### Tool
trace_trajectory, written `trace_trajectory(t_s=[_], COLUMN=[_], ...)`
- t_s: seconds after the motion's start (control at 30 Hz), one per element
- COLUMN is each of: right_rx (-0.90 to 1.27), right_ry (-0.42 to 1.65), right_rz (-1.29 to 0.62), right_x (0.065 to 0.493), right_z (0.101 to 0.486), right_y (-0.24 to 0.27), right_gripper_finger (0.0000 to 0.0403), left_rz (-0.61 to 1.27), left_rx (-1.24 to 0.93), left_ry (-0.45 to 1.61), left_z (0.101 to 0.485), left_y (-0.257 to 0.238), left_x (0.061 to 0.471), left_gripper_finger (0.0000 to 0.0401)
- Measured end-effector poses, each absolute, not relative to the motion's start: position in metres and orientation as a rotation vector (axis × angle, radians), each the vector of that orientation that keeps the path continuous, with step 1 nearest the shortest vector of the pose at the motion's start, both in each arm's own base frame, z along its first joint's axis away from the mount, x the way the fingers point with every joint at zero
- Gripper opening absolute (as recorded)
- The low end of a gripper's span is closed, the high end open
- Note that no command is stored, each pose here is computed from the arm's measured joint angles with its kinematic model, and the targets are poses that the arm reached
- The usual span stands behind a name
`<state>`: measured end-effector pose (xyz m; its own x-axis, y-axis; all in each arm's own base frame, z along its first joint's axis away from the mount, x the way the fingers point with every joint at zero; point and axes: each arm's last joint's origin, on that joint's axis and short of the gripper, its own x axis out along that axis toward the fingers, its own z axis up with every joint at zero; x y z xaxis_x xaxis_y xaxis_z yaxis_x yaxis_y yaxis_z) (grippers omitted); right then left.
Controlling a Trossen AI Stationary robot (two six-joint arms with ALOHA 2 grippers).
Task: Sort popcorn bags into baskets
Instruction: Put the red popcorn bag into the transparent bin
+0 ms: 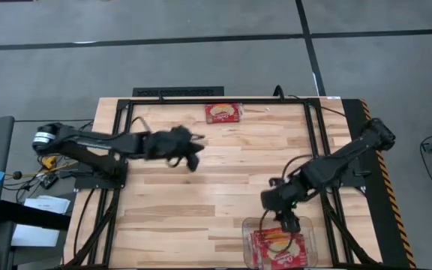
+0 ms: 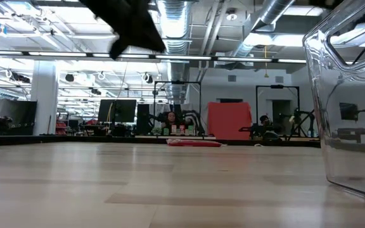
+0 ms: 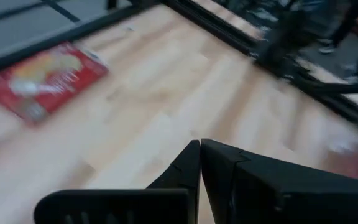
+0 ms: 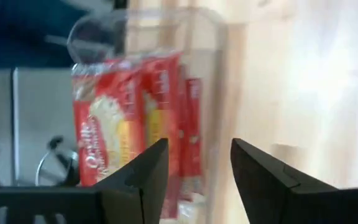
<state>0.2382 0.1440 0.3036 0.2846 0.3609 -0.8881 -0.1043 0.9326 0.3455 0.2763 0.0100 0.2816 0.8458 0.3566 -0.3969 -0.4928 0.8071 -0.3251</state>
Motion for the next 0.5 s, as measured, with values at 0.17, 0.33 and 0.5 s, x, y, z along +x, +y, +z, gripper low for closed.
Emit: trace_trajectory(t_s=[0.17,0.33,0.5], right_rx=[0.259,0.281,0.299], right_ry=[1.093,0.954,0.867], right_rz=[0.126,-0.074,-0.191], right_x=[0.221,0.202,0.191], right_z=[0.332,0.351,0.360], right_y=[0.117,0.097,0.087], right_gripper_finger=[0.0174,0.0150,0.0127], left_rz=[0.535,0.592,0.571], left_rx=[-0.430,-0.551,-0.600], left_ry=[0.306,0.337,0.401], left_z=[0.253,0.212,0.190], left_y=[0.084,0.155,0.202], left_x=[0.301,0.311,0.323], left_gripper_finger=[0.0000,0.0000,0.0000])
